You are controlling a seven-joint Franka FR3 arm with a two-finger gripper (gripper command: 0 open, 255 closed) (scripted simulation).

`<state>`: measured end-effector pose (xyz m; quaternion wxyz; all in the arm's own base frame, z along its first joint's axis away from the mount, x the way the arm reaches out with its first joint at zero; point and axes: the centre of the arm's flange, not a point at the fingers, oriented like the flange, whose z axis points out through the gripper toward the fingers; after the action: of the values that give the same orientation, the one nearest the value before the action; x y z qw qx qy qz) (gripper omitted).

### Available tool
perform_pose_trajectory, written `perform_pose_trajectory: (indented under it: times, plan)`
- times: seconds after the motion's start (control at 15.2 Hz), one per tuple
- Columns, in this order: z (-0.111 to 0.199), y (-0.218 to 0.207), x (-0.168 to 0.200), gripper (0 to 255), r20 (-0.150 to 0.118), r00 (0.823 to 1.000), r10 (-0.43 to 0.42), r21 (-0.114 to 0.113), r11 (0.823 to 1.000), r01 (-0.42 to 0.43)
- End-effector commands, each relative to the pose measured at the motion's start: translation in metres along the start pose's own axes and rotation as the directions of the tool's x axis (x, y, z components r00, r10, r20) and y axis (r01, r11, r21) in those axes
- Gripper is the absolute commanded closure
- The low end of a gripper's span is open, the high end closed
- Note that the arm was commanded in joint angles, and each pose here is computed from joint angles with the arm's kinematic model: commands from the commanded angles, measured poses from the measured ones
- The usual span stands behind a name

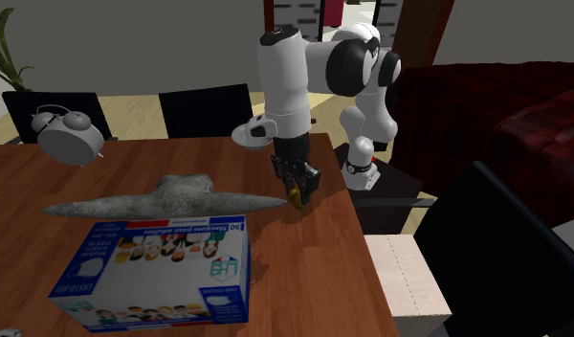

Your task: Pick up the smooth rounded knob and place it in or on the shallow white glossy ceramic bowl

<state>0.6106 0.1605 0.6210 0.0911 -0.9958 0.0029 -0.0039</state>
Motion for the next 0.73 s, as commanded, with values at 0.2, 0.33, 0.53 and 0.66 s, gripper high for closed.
perform_pose_trajectory:
  times: [0.2, 0.33, 0.53, 0.66]
  plan:
    - [-0.022, 0.009, -0.005, 255, 0.000, 1.000, 0.000, 0.000, 1.000, 0.000]
    - [-0.027, 0.033, -0.015, 255, 0.000, 1.000, 0.000, 0.000, 1.000, 0.000]
    - [-0.034, 0.070, -0.029, 255, 0.000, 1.000, 0.000, 0.000, 1.000, 0.000]
    - [-0.038, 0.094, -0.039, 255, 0.000, 1.000, 0.000, 0.000, 1.000, 0.000]
